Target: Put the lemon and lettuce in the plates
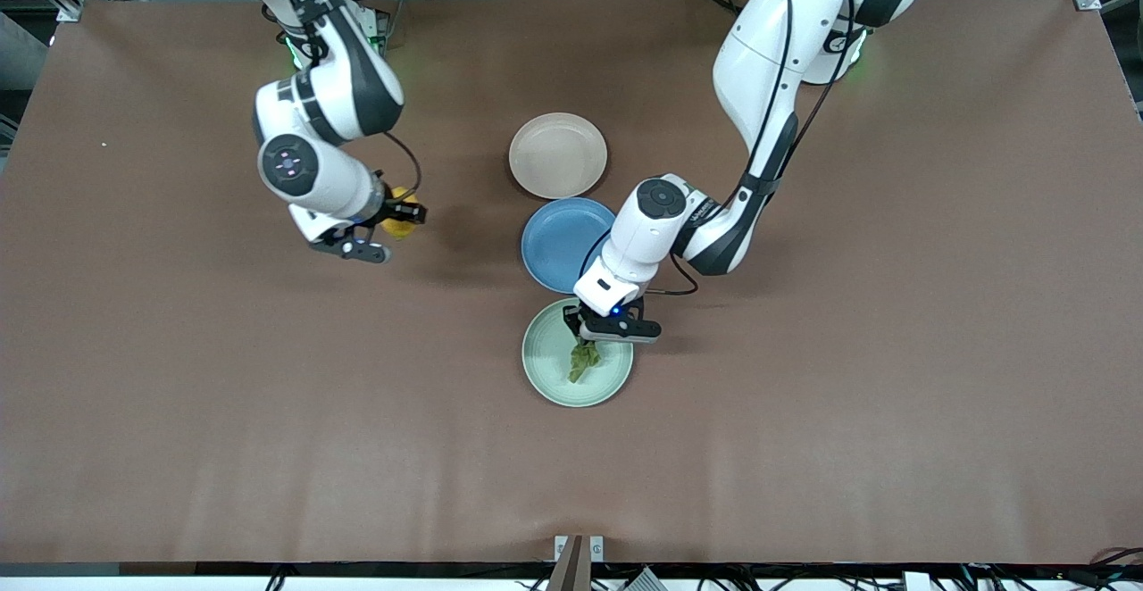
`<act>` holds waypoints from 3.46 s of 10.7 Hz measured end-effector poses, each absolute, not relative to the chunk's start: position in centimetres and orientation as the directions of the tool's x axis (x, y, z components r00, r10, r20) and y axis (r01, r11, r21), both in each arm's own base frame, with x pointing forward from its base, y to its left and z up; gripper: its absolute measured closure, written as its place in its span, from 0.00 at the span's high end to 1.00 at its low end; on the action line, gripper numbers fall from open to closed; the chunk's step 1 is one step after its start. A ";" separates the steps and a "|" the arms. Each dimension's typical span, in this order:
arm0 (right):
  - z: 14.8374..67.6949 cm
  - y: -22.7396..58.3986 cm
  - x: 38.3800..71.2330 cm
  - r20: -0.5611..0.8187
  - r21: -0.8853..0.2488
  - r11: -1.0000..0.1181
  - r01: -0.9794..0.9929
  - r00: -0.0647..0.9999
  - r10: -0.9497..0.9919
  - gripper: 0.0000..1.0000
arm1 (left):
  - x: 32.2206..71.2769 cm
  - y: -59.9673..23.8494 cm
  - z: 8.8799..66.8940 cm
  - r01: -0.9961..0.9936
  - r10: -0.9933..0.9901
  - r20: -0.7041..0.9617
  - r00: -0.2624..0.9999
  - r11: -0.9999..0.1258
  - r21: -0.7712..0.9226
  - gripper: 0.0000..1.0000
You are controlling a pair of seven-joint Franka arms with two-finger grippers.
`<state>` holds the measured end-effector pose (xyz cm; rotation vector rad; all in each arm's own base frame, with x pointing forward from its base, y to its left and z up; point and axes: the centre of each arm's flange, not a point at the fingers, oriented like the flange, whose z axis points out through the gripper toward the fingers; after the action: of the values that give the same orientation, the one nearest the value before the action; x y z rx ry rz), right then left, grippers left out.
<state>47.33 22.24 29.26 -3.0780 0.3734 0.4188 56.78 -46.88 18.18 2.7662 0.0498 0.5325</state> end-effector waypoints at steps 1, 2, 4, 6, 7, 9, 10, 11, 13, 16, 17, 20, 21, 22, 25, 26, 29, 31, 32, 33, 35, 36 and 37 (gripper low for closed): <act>29.3 24.5 46.4 -0.255 0.021 -0.964 -0.265 0.931 -0.261 0.70 | 57.0 -46.6 18.2 -0.024 0.096 0.358 0.929 -0.949 0.316 0.04; 29.4 26.8 45.4 -0.234 0.022 -0.955 -0.296 0.927 -0.293 0.70 | 57.4 -46.0 18.0 -0.016 0.100 0.360 0.927 -0.952 0.307 0.04; 28.9 31.5 42.8 -0.191 0.015 -0.937 -0.348 0.919 -0.344 0.70 | 57.4 -45.0 17.0 -0.003 0.102 0.349 0.932 -0.958 0.287 0.04; 27.4 35.2 40.4 -0.163 0.010 -0.929 -0.371 0.916 -0.367 0.70 | 57.3 -44.8 16.7 -0.002 0.102 0.347 0.932 -0.958 0.286 0.04; 26.5 36.6 39.4 -0.158 0.011 -0.924 -0.382 0.912 -0.379 0.70 | 57.3 -44.8 16.7 -0.001 0.102 0.346 0.933 -0.959 0.284 0.07; 25.6 38.9 37.4 -0.177 0.007 -0.922 -0.388 0.907 -0.383 0.70 | 57.4 -44.7 17.3 0.011 0.096 0.320 0.943 -0.966 0.257 0.33; 25.5 39.8 36.5 -0.191 0.001 -0.921 -0.389 0.904 -0.382 0.70 | 57.6 -44.5 17.9 0.022 0.091 0.294 0.951 -0.973 0.228 0.45; 25.6 40.8 35.6 -0.205 -0.010 -0.920 -0.391 0.902 -0.381 0.70 | 57.8 -44.3 19.2 0.031 0.090 0.278 0.956 -0.977 0.209 0.59; 24.8 43.0 33.8 -0.208 -0.013 -0.920 -0.391 0.901 -0.381 0.70 | 58.3 -44.0 22.9 0.045 0.093 0.259 0.961 -0.981 0.187 0.84; 22.8 45.1 32.0 -0.193 -0.008 -0.923 -0.384 0.906 -0.376 0.70 | 59.2 -42.6 29.8 0.074 0.116 0.249 0.962 -0.982 0.174 1.00; 22.4 45.2 31.9 -0.193 -0.004 -0.924 -0.383 0.907 -0.375 0.73 | 59.6 -41.6 32.5 0.090 0.132 0.249 0.959 -0.981 0.173 1.00; 22.9 45.8 32.3 -0.188 -0.015 -0.917 -0.399 0.902 -0.390 0.99 | 62.1 -35.4 39.7 0.109 0.147 0.265 0.953 -0.982 0.153 1.00; 23.4 45.8 33.2 -0.183 -0.025 -0.911 -0.412 0.898 -0.401 1.00 | 63.0 -32.9 41.5 0.099 0.133 0.270 0.953 -0.986 0.138 1.00; 24.0 45.3 34.5 -0.184 -0.013 -0.904 -0.427 0.890 -0.417 1.00 | 63.7 -30.3 43.3 0.097 0.128 0.275 0.953 -0.987 0.126 1.00; 25.3 41.8 39.5 -0.164 0.036 -0.916 -0.400 0.902 -0.400 1.00 | 63.7 -24.8 48.6 0.088 0.108 0.260 0.959 -0.992 0.088 1.00; 25.2 40.2 41.0 -0.167 0.035 -0.923 -0.382 0.909 -0.382 1.00 | 63.4 -23.1 50.3 0.062 0.078 0.256 0.964 -0.996 0.071 1.00; 25.0 34.3 45.7 -0.182 0.023 -0.943 -0.332 0.926 -0.331 1.00 | 63.2 -14.8 54.3 -0.023 -0.021 0.222 0.975 -1.000 0.006 1.00; 24.5 30.2 47.9 -0.178 0.029 -0.961 -0.276 0.944 -0.277 1.00 | 62.2 -11.0 56.4 -0.035 -0.037 0.184 0.982 -0.999 -0.014 1.00; 24.2 28.3 48.7 -0.171 0.041 -0.968 -0.249 0.953 -0.252 1.00 | 61.6 -9.8 57.2 -0.044 -0.046 0.169 0.985 -0.999 -0.021 1.00; 24.0 26.5 49.5 -0.168 0.048 -0.973 -0.224 0.959 -0.229 1.00 | 60.9 -8.7 58.0 -0.046 -0.049 0.150 0.987 -0.999 -0.025 1.00; 23.9 23.0 50.8 -0.163 0.052 -0.983 -0.174 0.970 -0.181 1.00 | 59.5 -7.2 59.6 -0.035 -0.038 0.113 0.993 -0.999 -0.030 1.00; 24.4 20.8 51.7 -0.153 0.052 -0.989 -0.142 0.977 -0.148 1.00 | 58.7 -6.9 60.3 -0.033 -0.036 0.100 0.994 -0.999 -0.030 1.00; 25.0 18.0 52.4 -0.148 0.042 -0.993 -0.108 0.983 -0.113 1.00 | 58.0 -6.8 61.0 -0.033 -0.036 0.092 0.995 -0.999 -0.031 1.00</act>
<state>52.42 18.04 25.01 -3.1618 0.1761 0.2386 58.05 -6.81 61.04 3.1670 -0.0550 0.1469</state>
